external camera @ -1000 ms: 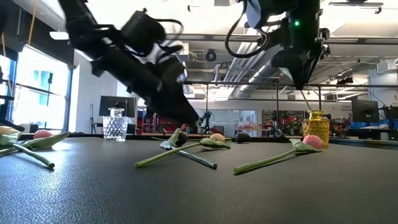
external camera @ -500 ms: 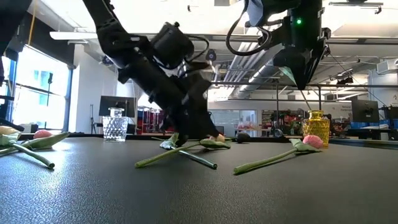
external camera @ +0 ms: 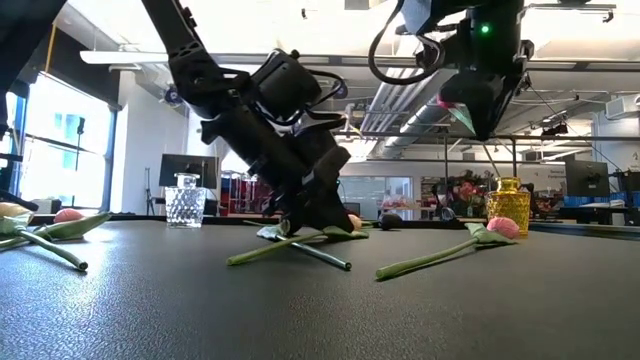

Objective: Sort flowers into vase by color
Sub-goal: Put the right orange flower into the yellow flower vase

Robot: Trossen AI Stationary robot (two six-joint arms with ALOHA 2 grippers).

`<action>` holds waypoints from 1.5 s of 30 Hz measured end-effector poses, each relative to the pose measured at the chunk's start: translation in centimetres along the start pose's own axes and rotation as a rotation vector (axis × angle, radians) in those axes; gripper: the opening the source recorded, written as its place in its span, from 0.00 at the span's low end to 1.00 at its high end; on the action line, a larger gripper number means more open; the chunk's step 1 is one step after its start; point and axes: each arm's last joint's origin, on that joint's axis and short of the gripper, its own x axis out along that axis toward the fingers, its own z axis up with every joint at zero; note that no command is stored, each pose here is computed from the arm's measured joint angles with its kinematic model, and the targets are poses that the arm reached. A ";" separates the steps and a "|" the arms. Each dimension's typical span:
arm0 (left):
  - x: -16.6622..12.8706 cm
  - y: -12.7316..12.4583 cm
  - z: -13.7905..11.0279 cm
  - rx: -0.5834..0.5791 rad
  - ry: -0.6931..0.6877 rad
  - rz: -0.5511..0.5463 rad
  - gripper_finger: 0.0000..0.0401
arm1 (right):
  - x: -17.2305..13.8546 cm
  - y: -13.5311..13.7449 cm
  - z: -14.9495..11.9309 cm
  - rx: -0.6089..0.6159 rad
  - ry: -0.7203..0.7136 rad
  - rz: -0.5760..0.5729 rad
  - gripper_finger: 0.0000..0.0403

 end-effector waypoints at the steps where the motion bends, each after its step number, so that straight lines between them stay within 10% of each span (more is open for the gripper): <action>1: 0.0 -0.1 0.0 0.008 -0.002 -0.003 0.28 | 0.0 0.0 0.0 0.001 -0.020 -0.010 0.38; 16: 0.0 -0.6 0.8 0.027 -0.064 -0.054 0.01 | 2.2 -2.8 -3.4 0.077 0.013 0.241 0.19; 31: -2.3 -2.0 4.5 0.000 -0.322 -0.249 0.00 | 4.4 -3.9 -6.0 0.242 -0.467 0.851 0.16; 45: -3.8 -2.5 5.6 0.025 -0.567 -0.414 0.00 | 3.6 -3.1 -6.6 0.389 -0.861 0.843 0.30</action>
